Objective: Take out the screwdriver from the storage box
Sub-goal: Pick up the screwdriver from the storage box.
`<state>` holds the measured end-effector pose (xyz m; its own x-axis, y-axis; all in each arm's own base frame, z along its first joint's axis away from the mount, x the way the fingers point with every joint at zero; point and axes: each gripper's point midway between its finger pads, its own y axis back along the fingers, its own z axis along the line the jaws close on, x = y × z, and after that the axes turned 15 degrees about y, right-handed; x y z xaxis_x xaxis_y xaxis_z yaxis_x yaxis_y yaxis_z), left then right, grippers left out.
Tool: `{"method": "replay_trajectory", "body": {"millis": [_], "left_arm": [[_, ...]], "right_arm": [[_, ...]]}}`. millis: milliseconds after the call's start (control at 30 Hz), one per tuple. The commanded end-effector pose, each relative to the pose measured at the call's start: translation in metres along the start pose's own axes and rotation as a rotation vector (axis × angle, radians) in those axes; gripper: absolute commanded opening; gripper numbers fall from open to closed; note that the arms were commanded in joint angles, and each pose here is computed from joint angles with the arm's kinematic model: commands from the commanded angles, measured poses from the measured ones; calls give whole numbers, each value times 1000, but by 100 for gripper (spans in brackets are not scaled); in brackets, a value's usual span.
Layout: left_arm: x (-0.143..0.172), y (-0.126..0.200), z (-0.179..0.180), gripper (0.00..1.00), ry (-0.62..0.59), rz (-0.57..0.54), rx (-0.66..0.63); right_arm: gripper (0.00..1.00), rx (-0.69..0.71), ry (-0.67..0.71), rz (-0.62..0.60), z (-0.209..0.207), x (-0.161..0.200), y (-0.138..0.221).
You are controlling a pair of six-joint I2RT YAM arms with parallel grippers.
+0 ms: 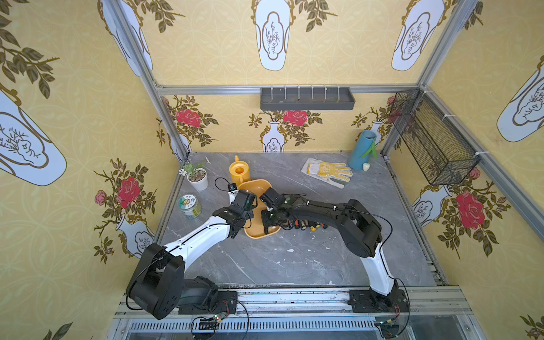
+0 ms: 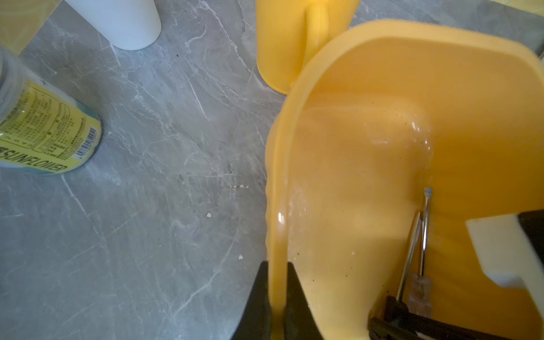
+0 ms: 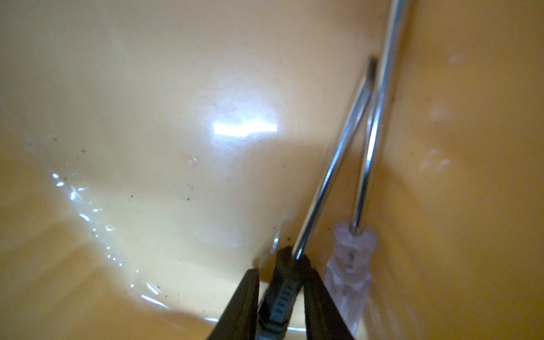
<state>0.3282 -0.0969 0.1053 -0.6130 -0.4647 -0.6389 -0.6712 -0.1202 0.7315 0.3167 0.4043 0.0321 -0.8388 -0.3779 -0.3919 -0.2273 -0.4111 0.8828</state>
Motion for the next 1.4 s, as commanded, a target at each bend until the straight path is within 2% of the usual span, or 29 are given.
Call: {"method": "replay_trajectory", "body": {"millis": [0,167,533,1267,1367], "left_arm": [[0,-1,2,0,-11,-4,-11],[-1,-1,2,0,-19,-7,-13],[0,-6,2,0,-43,-7,-27],[10,-15,8,0,-44,22,-47],[10,-14,8,0,-35,18,-47]], "right_arm": [[26,52,-30,15,-12,8,-10],[23,24,-42,23,-7,9,-16],[0,-29,-16,-14,4,2,-6],[0,-62,40,-158,14,-30,49],[0,-64,60,-207,13,-35,60]]}}
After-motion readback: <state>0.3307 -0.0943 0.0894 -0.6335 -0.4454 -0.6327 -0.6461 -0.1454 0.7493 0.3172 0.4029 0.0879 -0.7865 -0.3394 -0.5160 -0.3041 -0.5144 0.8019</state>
